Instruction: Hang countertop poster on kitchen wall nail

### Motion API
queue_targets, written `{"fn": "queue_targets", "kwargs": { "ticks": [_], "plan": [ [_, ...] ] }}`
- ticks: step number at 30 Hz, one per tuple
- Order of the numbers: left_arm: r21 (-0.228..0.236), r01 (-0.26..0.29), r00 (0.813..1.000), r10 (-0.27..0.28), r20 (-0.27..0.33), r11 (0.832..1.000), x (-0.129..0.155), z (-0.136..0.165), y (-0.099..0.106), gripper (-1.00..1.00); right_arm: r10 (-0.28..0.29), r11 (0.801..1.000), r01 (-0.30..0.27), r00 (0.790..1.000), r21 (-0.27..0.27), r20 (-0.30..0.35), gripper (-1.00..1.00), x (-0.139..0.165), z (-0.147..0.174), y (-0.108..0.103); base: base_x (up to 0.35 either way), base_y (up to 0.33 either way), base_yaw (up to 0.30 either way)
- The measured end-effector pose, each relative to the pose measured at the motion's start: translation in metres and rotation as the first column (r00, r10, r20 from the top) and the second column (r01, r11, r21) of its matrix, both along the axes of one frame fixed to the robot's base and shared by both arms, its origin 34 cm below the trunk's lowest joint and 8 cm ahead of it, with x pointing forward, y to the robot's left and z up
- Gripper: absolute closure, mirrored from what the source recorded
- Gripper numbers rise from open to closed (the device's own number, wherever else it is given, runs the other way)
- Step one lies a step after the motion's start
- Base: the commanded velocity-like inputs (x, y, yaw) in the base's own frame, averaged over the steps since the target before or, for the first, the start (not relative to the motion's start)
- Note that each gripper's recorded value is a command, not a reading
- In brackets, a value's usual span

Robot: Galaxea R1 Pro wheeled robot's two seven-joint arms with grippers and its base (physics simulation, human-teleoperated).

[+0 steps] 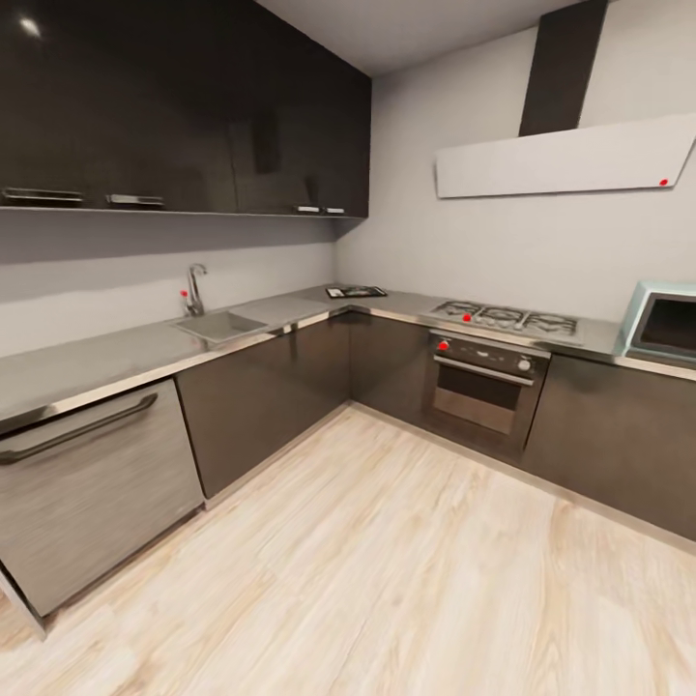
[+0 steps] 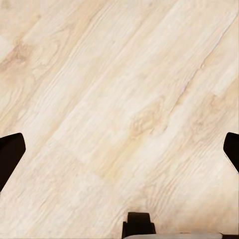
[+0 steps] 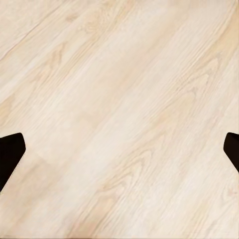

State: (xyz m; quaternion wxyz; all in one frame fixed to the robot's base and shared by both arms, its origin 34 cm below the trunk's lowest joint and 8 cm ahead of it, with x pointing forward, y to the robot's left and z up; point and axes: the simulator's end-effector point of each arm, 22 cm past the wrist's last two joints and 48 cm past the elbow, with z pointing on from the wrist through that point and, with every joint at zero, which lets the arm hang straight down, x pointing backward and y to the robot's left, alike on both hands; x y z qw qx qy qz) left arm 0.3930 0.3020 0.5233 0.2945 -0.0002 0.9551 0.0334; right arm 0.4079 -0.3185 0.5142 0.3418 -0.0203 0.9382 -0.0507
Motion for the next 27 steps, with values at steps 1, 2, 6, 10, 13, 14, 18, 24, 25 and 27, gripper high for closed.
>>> {"fn": "queue_targets", "kwargs": {
  "ticks": [1, 2, 6, 10, 13, 14, 18, 24, 25, 27],
  "plan": [
    [0.0, 0.0, 1.0, 0.0, 0.0, 1.0, 0.0, 0.0, 0.0, -1.0, 0.0, 1.0, 0.0, 1.0, 0.0, 0.0, -1.0, 0.0, 0.0, 0.0, 0.31, 0.0, -0.001],
    [0.0, 0.0, 1.0, 0.0, 0.0, 1.0, 0.0002, 0.0001, 0.0, -1.0, 0.0, 1.0, 0.0, 1.0, 0.0, 0.0, -1.0, 0.0, 0.0, 0.0, 0.31, 0.0, -0.001],
    [0.0, 0.0, 1.0, 0.0, 0.0, 1.0, 0.0001, 0.0, 0.0, -1.0, 0.0, 1.0, 0.0, 1.0, 0.0, 0.0, -1.0, 0.0, 0.0, 0.0, 0.31, 0.0, 0.0],
    [0.0, 0.0, 1.0, 0.0, 0.0, 1.0, 0.0, 0.0, -0.0001, -1.0, 0.0, 1.0, 0.0, 1.0, 0.0, 0.0, -1.0, 0.0, 0.0, 0.0, 0.31, 0.0, 0.0],
    [0.0, 0.0, 1.0, 0.0, 0.0, 1.0, 0.0, 0.0, 0.0, -1.0, 0.0, 1.0, 0.0, 1.0, 0.0, 0.0, -1.0, 0.0, 0.0, 0.0, 0.31, 0.0, 0.0],
    [0.0, 0.0, 1.0, 0.0, 0.0, 1.0, 0.0, 0.0, 0.0, -1.0, 0.0, 1.0, 0.0, 1.0, 0.0, 0.0, -1.0, 0.0, 0.0, 0.0, 0.309, 0.0, 0.0],
    [0.0, 0.0, 1.0, 0.0, 0.0, 1.0, 0.0, 0.0, -0.0001, -1.0, 0.0, 1.0, 0.0, 1.0, 0.0, 0.0, -1.0, 0.0, 0.0, 0.0, 0.309, 0.0, 0.0],
    [-0.001, 0.001, 1.0, -0.001, 0.0, 1.0, 0.0, 0.0, -0.0002, -1.0, 0.0, 1.0, 0.0, 1.0, 0.0, 0.0, -1.0, 0.0, 0.0, 0.0, 0.31, 0.0, 0.0],
    [-0.001, 0.0, 1.0, 0.0, 0.0, 1.0, 0.0, 0.0, -0.0002, -1.0, 0.0, 1.0, 0.0, 1.0, 0.0, 0.0, -1.0, 0.0, 0.0, 0.0, 0.31, 0.0, 0.0],
    [-0.001, 0.001, 1.0, -0.001, 0.0, 1.0, 0.0, 0.0, -0.0002, -1.0, 0.0, 1.0, 0.0, 1.0, 0.0, 0.0, -1.0, 0.0, 0.0, 0.0, 0.31, 0.0, 0.0]
  ]
}}
